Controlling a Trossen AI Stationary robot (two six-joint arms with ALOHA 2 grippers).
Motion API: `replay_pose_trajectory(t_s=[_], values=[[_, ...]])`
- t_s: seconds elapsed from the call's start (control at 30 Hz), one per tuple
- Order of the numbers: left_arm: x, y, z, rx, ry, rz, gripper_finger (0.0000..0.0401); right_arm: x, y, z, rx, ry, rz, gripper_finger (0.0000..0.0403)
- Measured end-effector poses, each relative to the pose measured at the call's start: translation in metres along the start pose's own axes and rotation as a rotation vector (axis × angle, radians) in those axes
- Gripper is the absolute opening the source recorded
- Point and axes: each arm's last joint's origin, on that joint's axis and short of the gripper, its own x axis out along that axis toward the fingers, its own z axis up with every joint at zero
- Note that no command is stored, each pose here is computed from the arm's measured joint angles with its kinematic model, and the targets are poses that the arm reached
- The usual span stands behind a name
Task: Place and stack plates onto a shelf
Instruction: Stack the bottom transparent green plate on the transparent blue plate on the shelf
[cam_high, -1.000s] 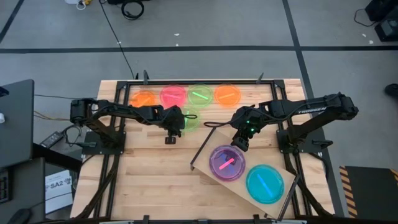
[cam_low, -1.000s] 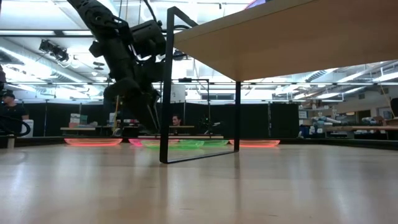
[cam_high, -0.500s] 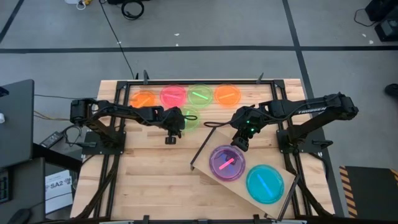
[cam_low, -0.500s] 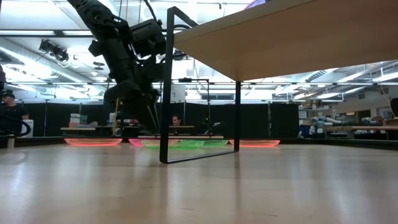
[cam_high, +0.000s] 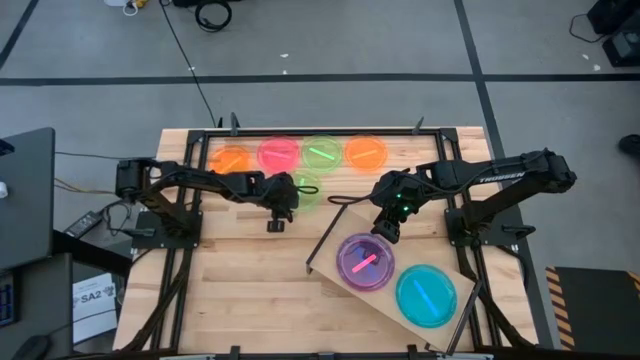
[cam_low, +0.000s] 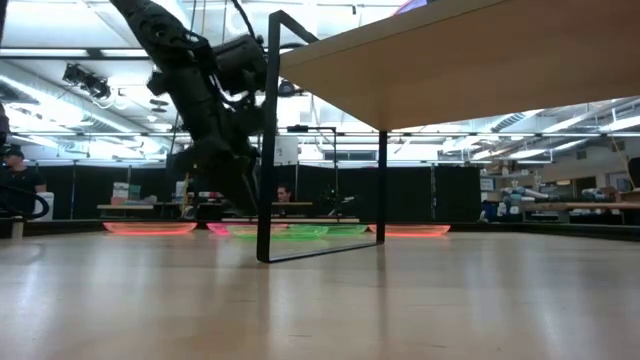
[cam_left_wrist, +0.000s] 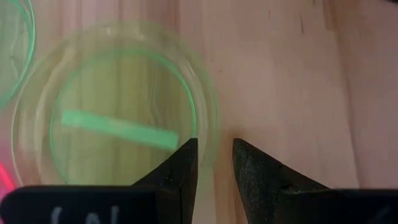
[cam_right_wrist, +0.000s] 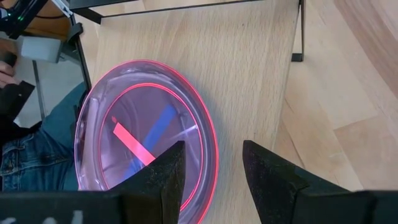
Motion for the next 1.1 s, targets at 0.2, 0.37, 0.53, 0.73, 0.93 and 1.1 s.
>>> replay_pose_trajectory(t_s=[0.2,0.37,0.53,0.73,0.93,1.1], values=[[0.016,-0.001,-0.002,0.017,0.017,0.022,0.0107,0.0,0.0,0.001,-0.001,-0.005,0.004,0.0166],[0.027,0.0,-0.005,0.017,0.034,0.042,0.0107,0.0,0.001,0.001,-0.002,-0.008,0.006,0.0166],[0.031,0.001,-0.005,0.017,0.038,0.076,0.0107,0.0,0.001,0.001,-0.003,-0.01,0.008,0.0166],[0.031,0.001,-0.005,0.018,0.034,0.081,0.0104,0.0,0.001,0.002,-0.005,-0.018,0.013,0.0166],[0.032,0.001,-0.005,0.018,0.034,0.08,0.0084,0.0,0.001,0.002,-0.005,-0.019,0.014,0.0166],[0.032,0.0,-0.005,0.019,0.033,0.08,0.0054,0.0,0.001,0.002,-0.006,-0.019,0.014,0.0166]])
